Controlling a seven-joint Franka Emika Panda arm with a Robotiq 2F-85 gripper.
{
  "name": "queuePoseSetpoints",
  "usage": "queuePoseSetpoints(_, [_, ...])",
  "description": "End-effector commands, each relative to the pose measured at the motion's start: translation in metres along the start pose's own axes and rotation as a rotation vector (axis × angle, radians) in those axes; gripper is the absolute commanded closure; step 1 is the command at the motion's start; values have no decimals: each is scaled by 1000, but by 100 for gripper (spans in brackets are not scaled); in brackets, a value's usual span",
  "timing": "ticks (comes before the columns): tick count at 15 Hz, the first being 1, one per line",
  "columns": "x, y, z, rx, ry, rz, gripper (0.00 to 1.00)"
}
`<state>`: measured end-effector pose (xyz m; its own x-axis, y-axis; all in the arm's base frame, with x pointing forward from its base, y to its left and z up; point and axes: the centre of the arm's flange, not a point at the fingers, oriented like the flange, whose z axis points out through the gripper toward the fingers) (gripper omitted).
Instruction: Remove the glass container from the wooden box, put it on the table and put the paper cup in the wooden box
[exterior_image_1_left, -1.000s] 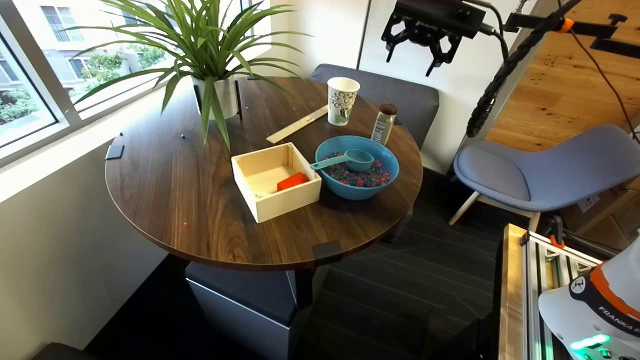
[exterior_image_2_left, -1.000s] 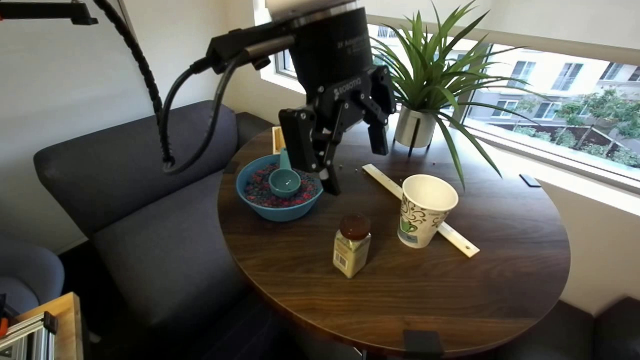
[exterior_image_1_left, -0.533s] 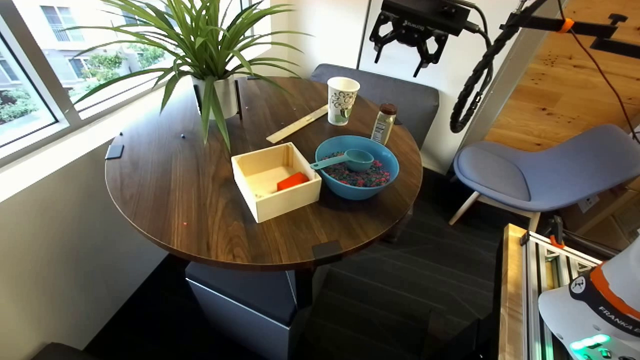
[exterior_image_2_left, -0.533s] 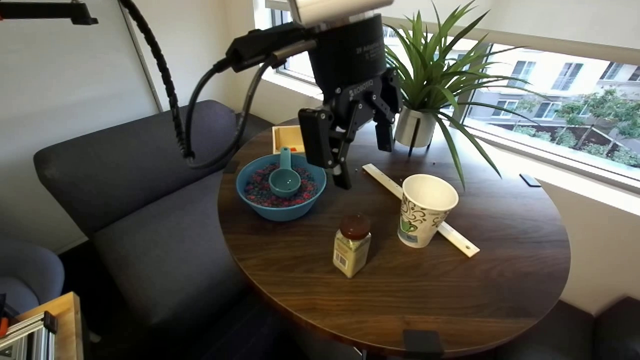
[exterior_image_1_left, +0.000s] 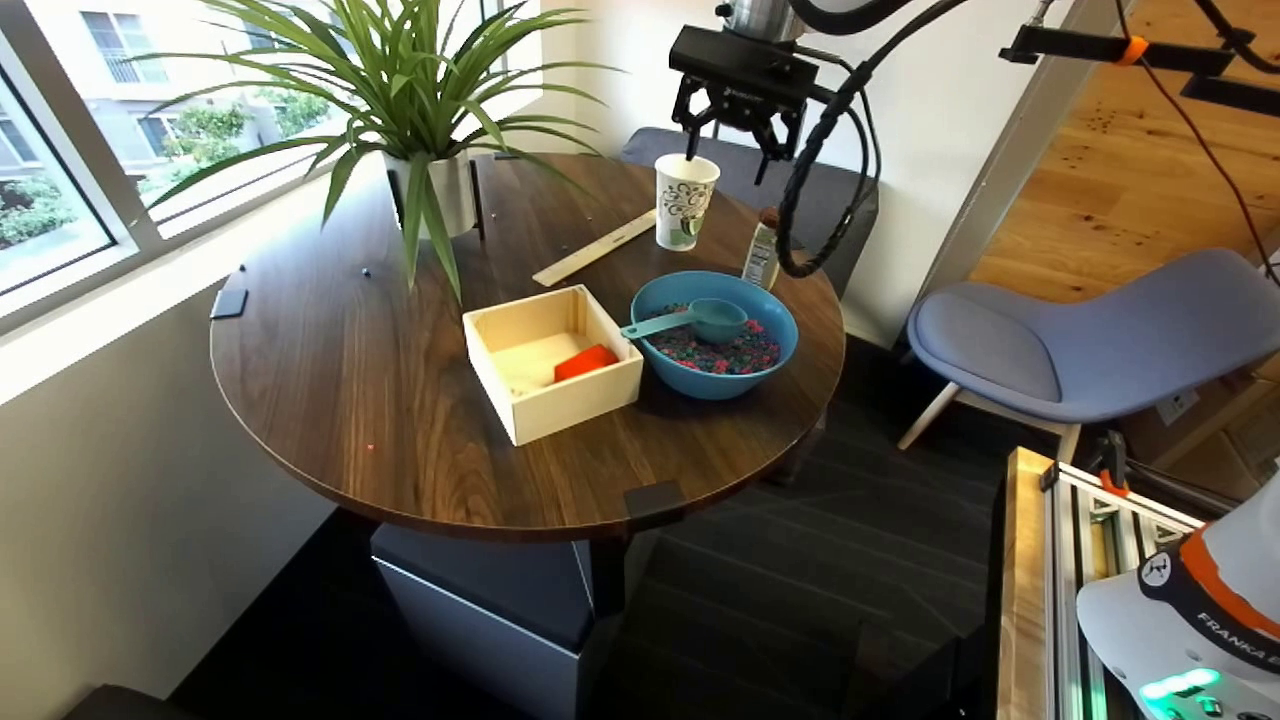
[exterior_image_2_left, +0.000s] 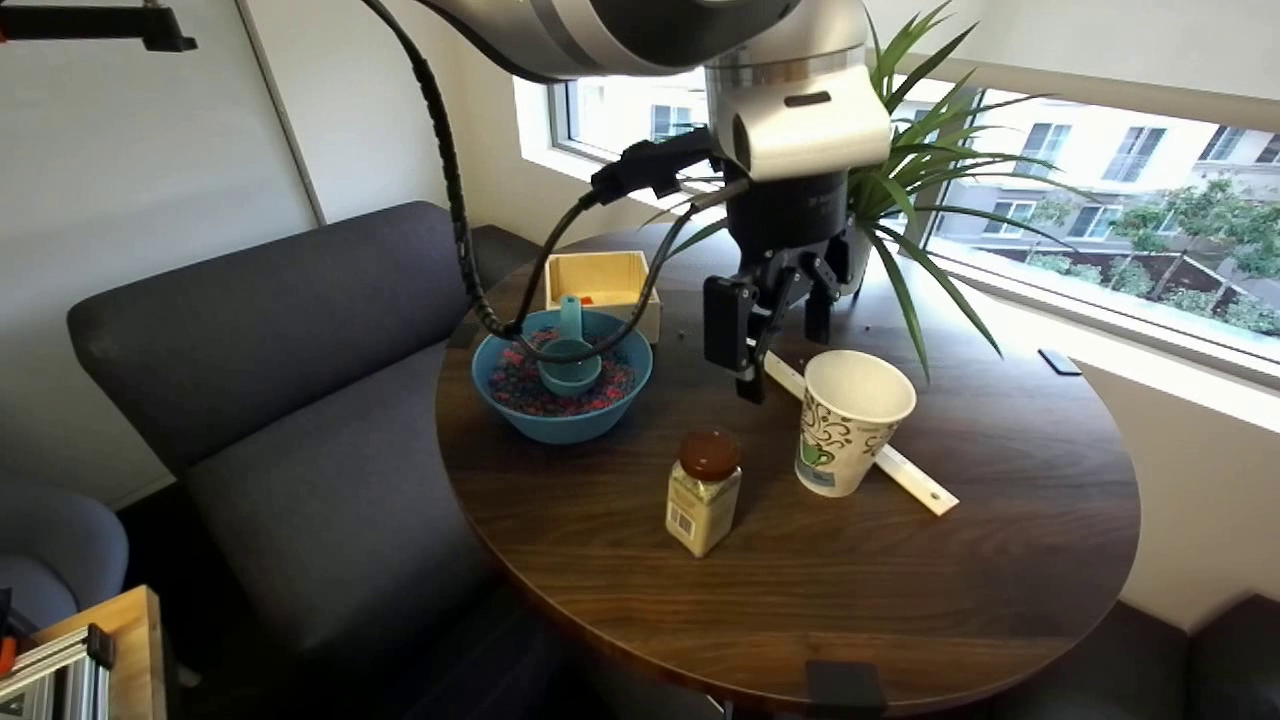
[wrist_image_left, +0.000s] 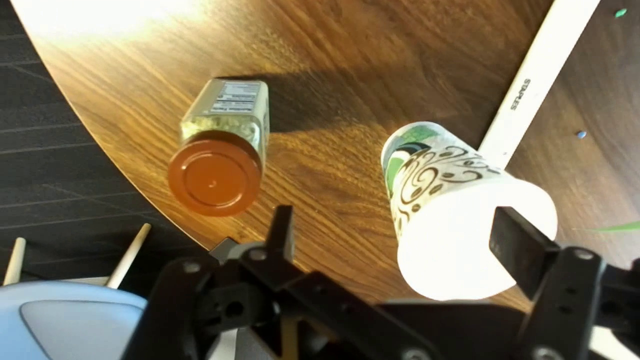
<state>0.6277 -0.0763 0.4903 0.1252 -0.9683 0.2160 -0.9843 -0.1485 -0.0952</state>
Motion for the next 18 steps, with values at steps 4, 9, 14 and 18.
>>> queuePoseSetpoints(4, [19, -27, 28, -36, -34, 149, 26])
queuePoseSetpoints(9, [14, -36, 47, -48, -38, 181, 63])
queuePoseSetpoints(14, [17, -34, 44, -53, -36, 190, 99])
queuePoseSetpoints(18, [27, -17, -8, 26, -45, 141, 99])
